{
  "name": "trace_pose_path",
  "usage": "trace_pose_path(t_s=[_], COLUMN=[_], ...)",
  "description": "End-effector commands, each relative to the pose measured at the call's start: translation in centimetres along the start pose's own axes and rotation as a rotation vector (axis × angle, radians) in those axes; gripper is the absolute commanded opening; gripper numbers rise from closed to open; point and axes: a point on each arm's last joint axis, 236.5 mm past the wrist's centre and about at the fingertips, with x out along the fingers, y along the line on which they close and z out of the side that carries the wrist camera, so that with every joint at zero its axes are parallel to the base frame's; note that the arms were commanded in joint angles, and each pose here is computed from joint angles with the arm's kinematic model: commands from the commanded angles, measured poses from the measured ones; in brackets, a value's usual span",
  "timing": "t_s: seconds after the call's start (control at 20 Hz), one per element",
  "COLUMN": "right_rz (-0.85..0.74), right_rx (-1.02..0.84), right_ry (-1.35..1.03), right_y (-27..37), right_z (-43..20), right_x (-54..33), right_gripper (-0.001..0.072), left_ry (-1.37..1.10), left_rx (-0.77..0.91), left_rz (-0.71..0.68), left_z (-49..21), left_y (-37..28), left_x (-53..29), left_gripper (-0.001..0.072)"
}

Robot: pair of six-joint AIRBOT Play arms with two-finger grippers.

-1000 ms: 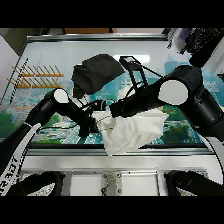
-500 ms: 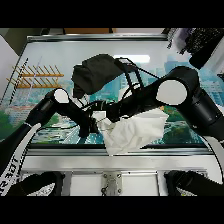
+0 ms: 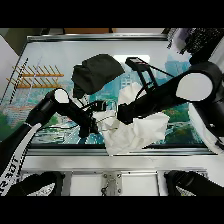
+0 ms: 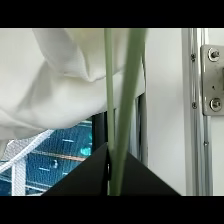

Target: Fold the clothes and pants, and hang the long-sleeved shirts on hangers.

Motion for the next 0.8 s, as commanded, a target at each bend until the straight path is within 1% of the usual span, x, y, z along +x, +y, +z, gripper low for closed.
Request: trace_pose_path(t_s=[0.0, 0.2, 0.35, 0.55, 0.6, 0.75], right_rz=[0.075, 0.189, 0.186, 0.182, 0.181, 0.219], right_rx=[-0.055, -0.068, -0.066, -0.211, -0.212, -0.235], right_ry=[-0.012, -0.056, -0.052, -0.069, -0.072, -0.062], right_y=[0.9, 1.2, 0.1, 0.2, 0.2, 2.1], right_z=[-0.3, 0.5, 0.5, 0.4, 0.5, 0.3], right_x=[-1.6, -3.5, -3.9, -4.1, -4.2, -3.5], right_gripper=[0.0557, 0.0557, 0.0556, 0.0556, 0.0556, 0.0553], left_ry=[0.001, 0.002, 0.001, 0.001, 0.001, 0.002], left_rx=[-0.001, -0.001, -0.001, 0.0, 0.0, 0.0], left_rz=[0.0, 0.0, 0.001, 0.0, 0.001, 0.001], left_z=[0.0, 0.0, 0.0, 0.0, 0.0, 0.0], left_y=[0.0, 0.0, 0.0, 0.0, 0.0, 0.0], left_x=[0.0, 0.0, 0.0, 0.0, 0.0, 0.0], left_gripper=[0.0013, 0.0013, 0.0013, 0.0013, 0.0013, 0.0013])
